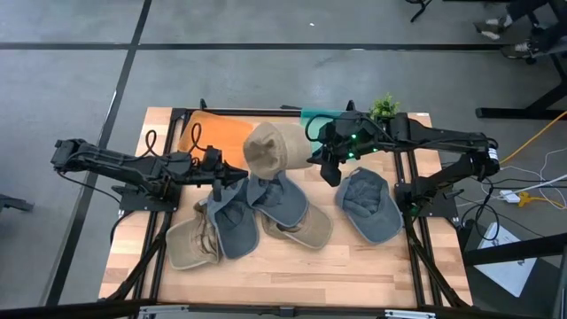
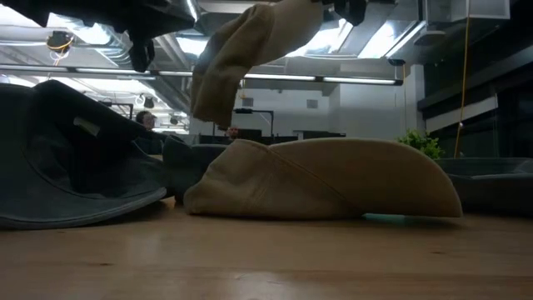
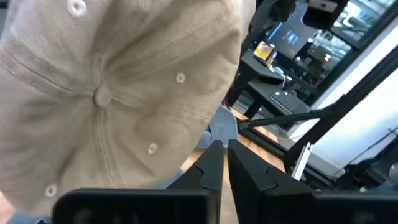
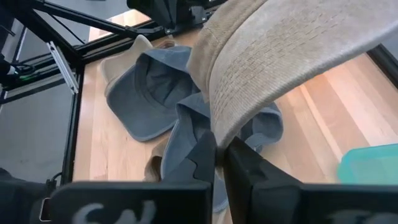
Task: Pick & Place hat
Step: Put the top brown cap into the green bin
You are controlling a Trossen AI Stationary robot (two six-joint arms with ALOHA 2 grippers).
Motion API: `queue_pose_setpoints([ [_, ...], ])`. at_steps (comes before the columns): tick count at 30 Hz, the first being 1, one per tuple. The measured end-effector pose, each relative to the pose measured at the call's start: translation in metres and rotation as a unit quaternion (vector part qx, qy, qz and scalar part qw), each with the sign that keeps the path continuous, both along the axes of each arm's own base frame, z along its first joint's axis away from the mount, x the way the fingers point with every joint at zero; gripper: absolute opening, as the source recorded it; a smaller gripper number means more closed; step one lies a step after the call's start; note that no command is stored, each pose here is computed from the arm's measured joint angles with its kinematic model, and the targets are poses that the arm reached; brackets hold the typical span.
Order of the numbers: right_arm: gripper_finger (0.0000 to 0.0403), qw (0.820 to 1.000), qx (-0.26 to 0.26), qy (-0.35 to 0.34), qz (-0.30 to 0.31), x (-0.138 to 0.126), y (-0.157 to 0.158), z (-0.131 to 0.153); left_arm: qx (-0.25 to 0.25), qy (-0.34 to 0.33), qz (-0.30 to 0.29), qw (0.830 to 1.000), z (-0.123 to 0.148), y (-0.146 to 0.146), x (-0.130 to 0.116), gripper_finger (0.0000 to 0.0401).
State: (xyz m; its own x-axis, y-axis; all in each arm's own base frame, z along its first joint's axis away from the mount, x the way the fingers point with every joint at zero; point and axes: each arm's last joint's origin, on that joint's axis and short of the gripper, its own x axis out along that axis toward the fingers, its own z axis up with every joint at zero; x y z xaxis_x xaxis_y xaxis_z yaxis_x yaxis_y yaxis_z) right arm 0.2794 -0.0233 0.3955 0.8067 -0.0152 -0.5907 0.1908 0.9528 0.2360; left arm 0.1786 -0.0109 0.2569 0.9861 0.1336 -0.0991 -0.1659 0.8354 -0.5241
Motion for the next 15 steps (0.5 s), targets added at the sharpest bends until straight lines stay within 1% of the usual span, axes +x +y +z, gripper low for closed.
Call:
queue_pose_setpoints([
  [4,0.0022,1.000,0.004,0.000,-0.003,0.000,0.000,0.000,0.021,0.010,-0.001,1.000,-0.002,0.001,0.002,0.0064],
  [7,0.0021,1.000,0.013,0.000,-0.010,0.000,0.000,0.000,0.042,0.014,0.013,0.999,-0.002,0.005,0.002,0.0100],
  [11,0.0022,1.000,0.026,0.000,-0.013,0.000,0.000,0.000,0.079,0.017,0.051,0.995,-0.001,0.011,0.001,0.0146],
  [15,0.0021,0.999,0.045,-0.001,0.014,0.000,0.002,0.000,0.133,0.034,0.108,0.985,-0.001,0.016,0.000,0.0179],
])
